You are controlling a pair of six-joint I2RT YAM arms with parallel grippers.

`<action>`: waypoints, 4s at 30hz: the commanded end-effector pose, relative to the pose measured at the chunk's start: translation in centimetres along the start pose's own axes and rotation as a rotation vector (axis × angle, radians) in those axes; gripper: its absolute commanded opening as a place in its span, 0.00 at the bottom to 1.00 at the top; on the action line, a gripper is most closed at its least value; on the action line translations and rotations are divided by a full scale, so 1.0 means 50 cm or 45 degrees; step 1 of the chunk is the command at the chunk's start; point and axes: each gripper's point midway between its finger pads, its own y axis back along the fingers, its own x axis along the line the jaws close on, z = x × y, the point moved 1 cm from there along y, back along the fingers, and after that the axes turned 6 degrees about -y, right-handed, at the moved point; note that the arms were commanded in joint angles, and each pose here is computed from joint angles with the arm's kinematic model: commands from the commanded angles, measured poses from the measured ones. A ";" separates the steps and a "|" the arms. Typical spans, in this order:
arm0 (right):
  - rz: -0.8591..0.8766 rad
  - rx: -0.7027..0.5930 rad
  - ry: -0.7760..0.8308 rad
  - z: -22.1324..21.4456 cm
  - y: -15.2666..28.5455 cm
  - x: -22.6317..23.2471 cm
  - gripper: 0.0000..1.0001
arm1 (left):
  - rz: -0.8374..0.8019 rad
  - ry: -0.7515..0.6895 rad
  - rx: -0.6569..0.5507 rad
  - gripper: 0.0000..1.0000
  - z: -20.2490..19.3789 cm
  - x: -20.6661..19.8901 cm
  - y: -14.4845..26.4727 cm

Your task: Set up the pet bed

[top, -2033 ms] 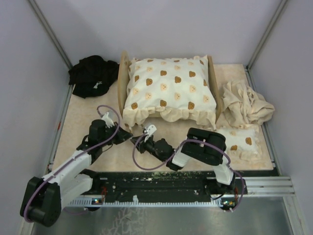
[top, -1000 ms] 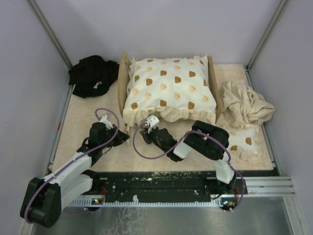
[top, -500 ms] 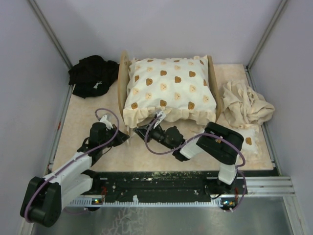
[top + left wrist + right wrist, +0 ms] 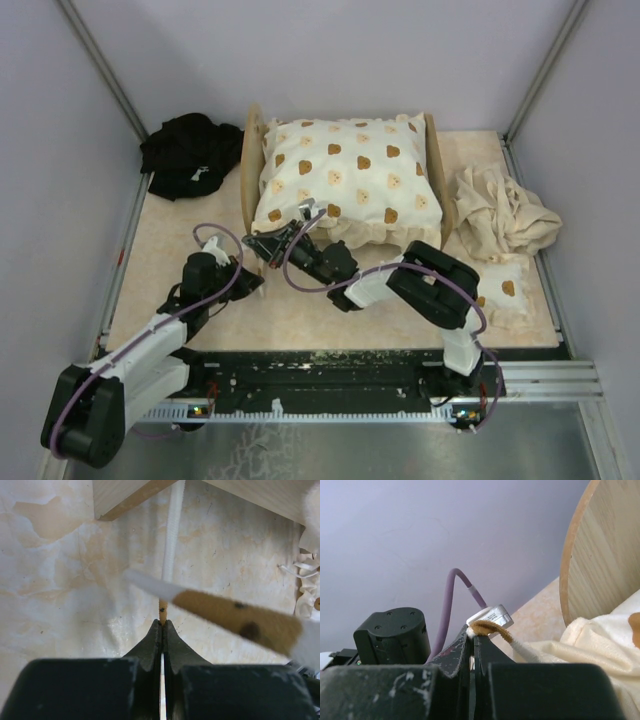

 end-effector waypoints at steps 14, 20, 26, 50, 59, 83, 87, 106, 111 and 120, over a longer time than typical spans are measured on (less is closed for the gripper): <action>-0.246 0.153 0.183 -0.081 0.070 -0.129 0.16 | -0.092 0.070 -0.017 0.00 0.030 -0.046 0.019; -0.283 0.237 0.472 -0.048 0.096 -0.124 0.38 | -0.081 0.159 -0.010 0.00 0.046 -0.058 0.025; -0.228 0.366 0.842 -0.029 0.164 -0.122 0.45 | -0.057 0.229 -0.010 0.00 0.085 -0.083 0.039; 0.535 0.675 2.511 -0.204 0.182 -0.089 0.47 | -0.089 0.452 0.051 0.00 0.116 -0.134 0.058; 0.690 0.896 2.993 -0.252 0.136 -0.135 0.52 | -0.093 0.447 0.049 0.00 0.122 -0.139 0.061; 0.310 0.879 3.344 -0.192 0.043 -0.200 0.51 | -0.085 0.460 0.054 0.00 0.118 -0.134 0.059; 0.264 0.874 3.341 -0.182 0.031 -0.199 0.33 | -0.086 0.457 0.051 0.00 0.119 -0.135 0.060; 0.482 0.928 2.872 -0.258 0.125 -0.160 0.00 | -0.119 0.393 0.075 0.00 0.108 -0.135 0.055; 0.391 0.971 3.007 -0.239 0.112 -0.177 0.24 | -0.105 0.421 0.081 0.00 0.107 -0.133 0.053; 0.364 0.923 3.269 -0.222 0.086 -0.174 0.55 | -0.106 0.420 0.084 0.00 0.108 -0.136 0.055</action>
